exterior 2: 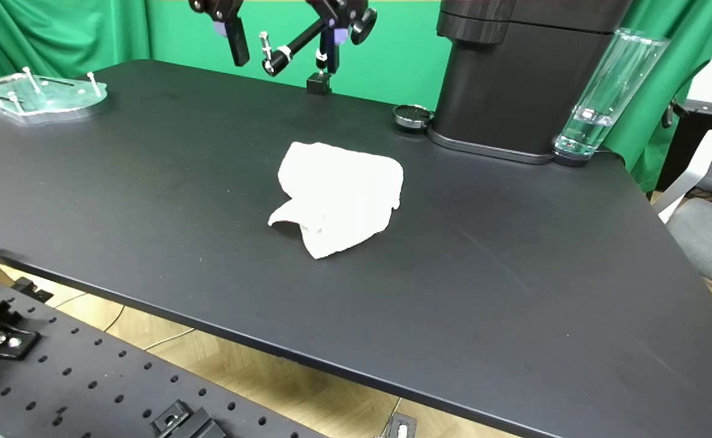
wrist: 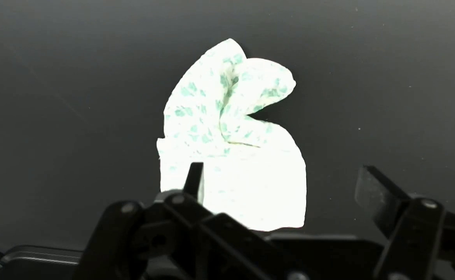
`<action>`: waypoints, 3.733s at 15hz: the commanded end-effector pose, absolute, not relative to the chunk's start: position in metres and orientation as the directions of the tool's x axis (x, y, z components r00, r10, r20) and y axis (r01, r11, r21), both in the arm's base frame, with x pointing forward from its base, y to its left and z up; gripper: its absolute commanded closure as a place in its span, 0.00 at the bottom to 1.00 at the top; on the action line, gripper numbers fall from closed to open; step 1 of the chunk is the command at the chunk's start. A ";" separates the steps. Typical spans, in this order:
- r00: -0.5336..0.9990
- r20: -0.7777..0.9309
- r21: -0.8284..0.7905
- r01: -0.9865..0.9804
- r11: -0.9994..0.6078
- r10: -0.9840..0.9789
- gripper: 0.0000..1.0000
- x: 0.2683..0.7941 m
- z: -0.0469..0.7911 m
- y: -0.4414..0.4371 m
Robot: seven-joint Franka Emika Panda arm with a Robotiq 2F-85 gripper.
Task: Hang the white cloth on the black stand
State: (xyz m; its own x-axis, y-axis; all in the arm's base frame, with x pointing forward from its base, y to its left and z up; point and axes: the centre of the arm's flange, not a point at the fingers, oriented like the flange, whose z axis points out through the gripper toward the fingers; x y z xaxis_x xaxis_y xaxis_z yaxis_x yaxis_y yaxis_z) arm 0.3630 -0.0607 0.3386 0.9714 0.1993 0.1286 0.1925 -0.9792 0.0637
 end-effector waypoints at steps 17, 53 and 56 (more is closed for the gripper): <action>0.996 -0.074 0.255 0.073 -0.964 0.055 0.00 0.363 0.227 -0.054; 0.941 0.150 0.060 -0.316 -0.947 -0.304 1.00 0.541 0.299 0.124; 0.937 0.182 0.073 -0.317 -0.946 -0.299 1.00 0.559 0.339 0.154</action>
